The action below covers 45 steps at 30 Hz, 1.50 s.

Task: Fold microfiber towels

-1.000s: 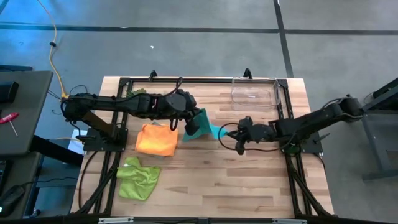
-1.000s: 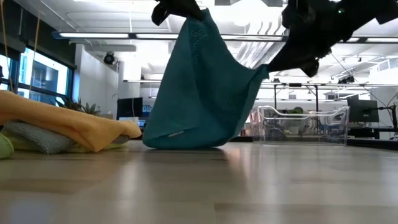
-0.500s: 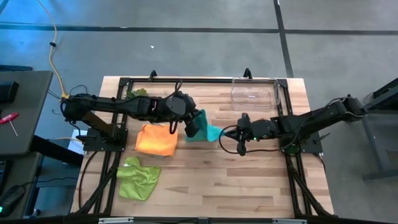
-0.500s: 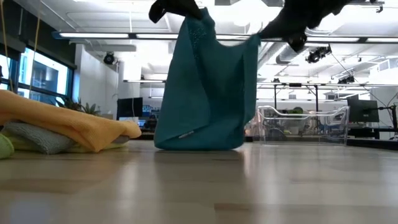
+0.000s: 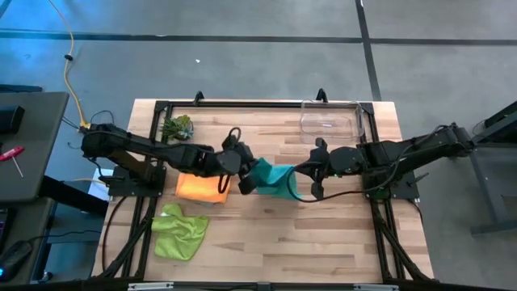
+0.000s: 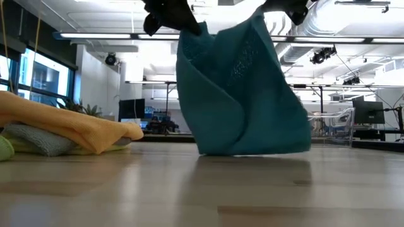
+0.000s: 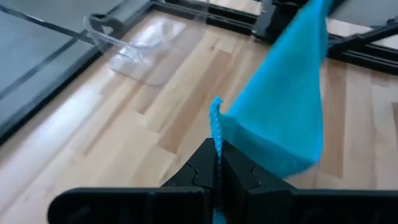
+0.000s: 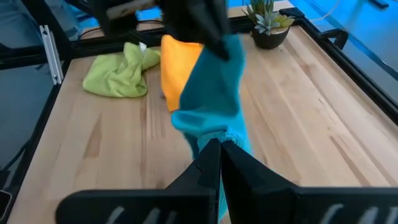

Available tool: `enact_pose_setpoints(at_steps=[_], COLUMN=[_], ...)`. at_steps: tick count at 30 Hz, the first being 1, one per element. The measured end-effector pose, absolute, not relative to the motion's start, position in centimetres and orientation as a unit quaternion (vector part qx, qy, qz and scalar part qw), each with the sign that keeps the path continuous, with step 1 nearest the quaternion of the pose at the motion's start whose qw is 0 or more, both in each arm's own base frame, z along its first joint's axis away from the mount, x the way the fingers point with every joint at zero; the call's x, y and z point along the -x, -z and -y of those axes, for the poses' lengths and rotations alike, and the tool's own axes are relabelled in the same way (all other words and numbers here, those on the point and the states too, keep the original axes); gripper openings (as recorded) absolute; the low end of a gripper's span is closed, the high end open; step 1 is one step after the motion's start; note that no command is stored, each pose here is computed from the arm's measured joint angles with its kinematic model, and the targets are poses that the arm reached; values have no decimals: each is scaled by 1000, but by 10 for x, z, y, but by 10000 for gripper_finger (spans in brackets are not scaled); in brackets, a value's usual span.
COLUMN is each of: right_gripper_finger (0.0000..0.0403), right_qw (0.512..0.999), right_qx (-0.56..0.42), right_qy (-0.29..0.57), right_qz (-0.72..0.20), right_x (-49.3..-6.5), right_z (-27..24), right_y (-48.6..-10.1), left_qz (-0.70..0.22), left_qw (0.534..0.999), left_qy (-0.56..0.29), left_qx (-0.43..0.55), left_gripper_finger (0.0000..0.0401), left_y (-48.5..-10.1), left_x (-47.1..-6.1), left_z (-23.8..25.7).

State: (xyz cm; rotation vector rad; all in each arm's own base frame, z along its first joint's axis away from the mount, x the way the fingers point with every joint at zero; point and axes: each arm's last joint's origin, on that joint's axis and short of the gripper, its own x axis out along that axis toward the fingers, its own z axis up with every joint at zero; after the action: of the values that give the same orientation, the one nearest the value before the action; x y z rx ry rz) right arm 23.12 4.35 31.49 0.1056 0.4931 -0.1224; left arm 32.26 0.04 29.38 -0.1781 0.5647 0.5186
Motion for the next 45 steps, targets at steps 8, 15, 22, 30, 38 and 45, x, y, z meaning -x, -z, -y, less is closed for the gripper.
enact_pose_setpoints(at_steps=[8, 15, 22, 30, 38, 45], right_gripper_finger=[0, 0, 0, 0, 0, 0], right_qw=[966, 966, 963, 958, 950, 945], right_qx=[-48, -49, -45, -45, -47, -45], right_qy=[60, 57, 56, 59, 66, 77], right_qz=[-246, -247, -260, -278, -300, -315], right_x=[-231, -231, -230, -228, -225, -214], right_z=[-44, -44, -44, -44, -43, -40], right_y=[-315, -315, -312, -309, -305, -306], left_qz=[-266, -265, -265, -269, -270, -237], left_qw=[921, 920, 919, 921, 921, 928], left_qy=[-268, -270, -273, -271, -271, -281], left_qx=[100, 101, 102, 85, 69, 62], left_gripper_finger=[0, 0, 0, 0, 0, 0], left_y=[-283, -283, -283, -283, -285, -311], left_x=[-320, -320, -320, -320, -319, -301], left_z=[14, 12, 10, 10, 10, -2])
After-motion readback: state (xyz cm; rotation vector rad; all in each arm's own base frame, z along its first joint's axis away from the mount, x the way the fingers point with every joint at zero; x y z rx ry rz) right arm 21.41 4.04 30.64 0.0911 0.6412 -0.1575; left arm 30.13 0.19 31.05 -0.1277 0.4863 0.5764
